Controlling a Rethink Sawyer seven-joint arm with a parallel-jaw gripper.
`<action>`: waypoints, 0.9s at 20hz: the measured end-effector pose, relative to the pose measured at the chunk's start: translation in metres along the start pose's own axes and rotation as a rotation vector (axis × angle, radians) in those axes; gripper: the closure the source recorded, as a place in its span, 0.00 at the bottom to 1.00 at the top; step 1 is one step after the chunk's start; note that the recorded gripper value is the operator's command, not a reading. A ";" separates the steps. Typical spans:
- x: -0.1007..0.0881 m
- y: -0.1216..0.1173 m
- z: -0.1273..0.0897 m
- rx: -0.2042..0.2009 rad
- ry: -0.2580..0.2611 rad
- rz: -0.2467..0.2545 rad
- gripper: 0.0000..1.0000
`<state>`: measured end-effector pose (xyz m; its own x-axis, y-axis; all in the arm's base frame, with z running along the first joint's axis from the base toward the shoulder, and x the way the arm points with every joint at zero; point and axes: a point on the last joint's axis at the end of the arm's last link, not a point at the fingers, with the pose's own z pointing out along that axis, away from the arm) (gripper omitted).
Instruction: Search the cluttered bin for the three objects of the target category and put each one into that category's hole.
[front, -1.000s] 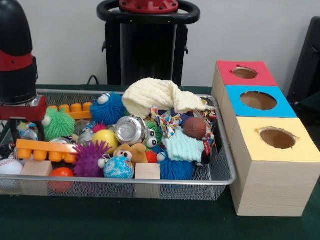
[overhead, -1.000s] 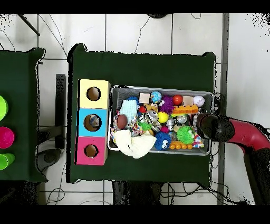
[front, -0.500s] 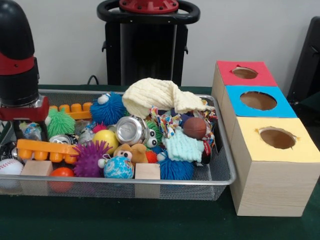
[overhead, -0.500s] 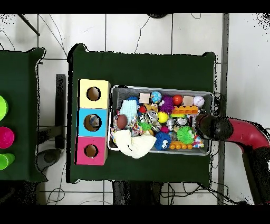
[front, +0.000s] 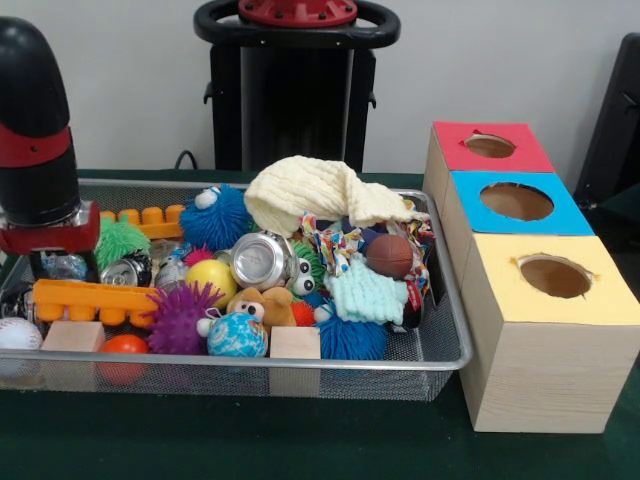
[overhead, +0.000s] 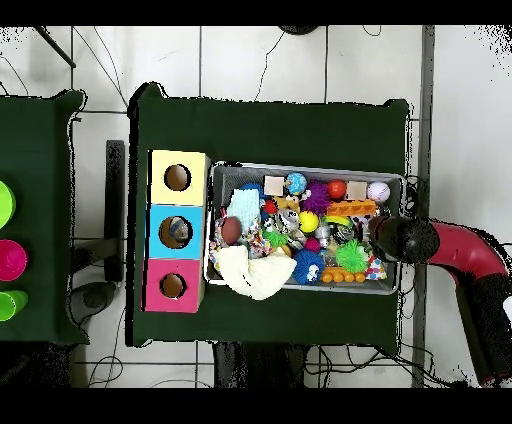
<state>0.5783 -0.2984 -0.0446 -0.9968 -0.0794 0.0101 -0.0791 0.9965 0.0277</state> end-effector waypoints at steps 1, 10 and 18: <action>0.000 0.000 0.000 -0.001 -0.001 -0.003 0.00; 0.000 0.001 0.007 -0.003 0.003 -0.041 1.00; 0.001 0.004 0.011 0.011 0.010 -0.082 1.00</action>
<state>0.5767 -0.2942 -0.0552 -0.9868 -0.1607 0.0186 -0.1604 0.9869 0.0179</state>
